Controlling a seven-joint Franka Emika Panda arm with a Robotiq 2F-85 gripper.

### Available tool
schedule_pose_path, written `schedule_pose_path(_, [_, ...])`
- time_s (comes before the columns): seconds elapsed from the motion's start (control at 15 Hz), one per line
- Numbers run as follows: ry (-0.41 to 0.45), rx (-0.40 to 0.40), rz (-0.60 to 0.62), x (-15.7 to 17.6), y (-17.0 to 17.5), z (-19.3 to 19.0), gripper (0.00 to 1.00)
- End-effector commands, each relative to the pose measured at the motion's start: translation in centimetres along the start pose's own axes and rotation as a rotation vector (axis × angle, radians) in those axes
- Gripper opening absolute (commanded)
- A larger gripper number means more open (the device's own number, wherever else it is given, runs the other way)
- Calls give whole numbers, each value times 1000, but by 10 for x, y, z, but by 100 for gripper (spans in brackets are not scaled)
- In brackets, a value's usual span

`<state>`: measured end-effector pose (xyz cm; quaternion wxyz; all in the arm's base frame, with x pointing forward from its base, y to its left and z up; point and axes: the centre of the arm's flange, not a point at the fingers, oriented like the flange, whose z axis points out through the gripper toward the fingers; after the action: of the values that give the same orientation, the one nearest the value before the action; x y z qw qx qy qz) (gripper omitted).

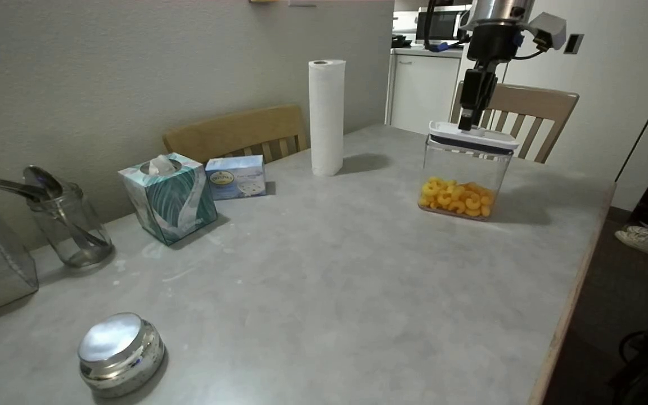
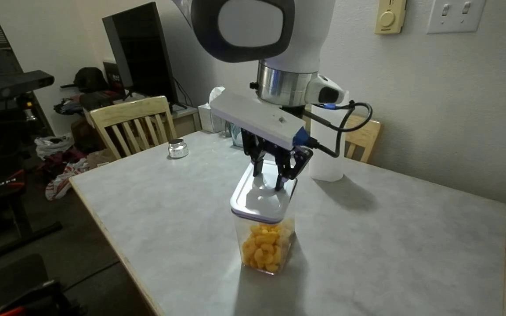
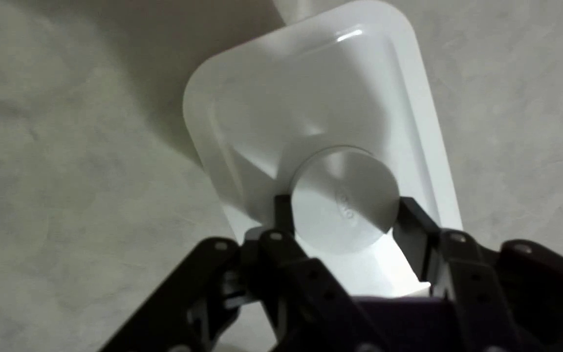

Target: Place the lid on the container then push the button

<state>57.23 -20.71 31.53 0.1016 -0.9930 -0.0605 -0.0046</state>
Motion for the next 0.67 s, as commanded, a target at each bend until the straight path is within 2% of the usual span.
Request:
schedule_pose_path(0.0, [-31,-1,-6,-14,8,1,29])
schedule_pose_path(0.33, [-66,-2,-18,-11,14,11,29])
schedule_pose_path(0.4, [-69,1,-28,-9,14,13,42])
schedule_pose_path(0.47, [-69,3,-35,-7,13,15,79])
schedule_pose_path(0.53, [-66,1,-40,-6,12,14,80])
schedule_pose_path(0.6, [-62,0,-50,-6,11,14,86])
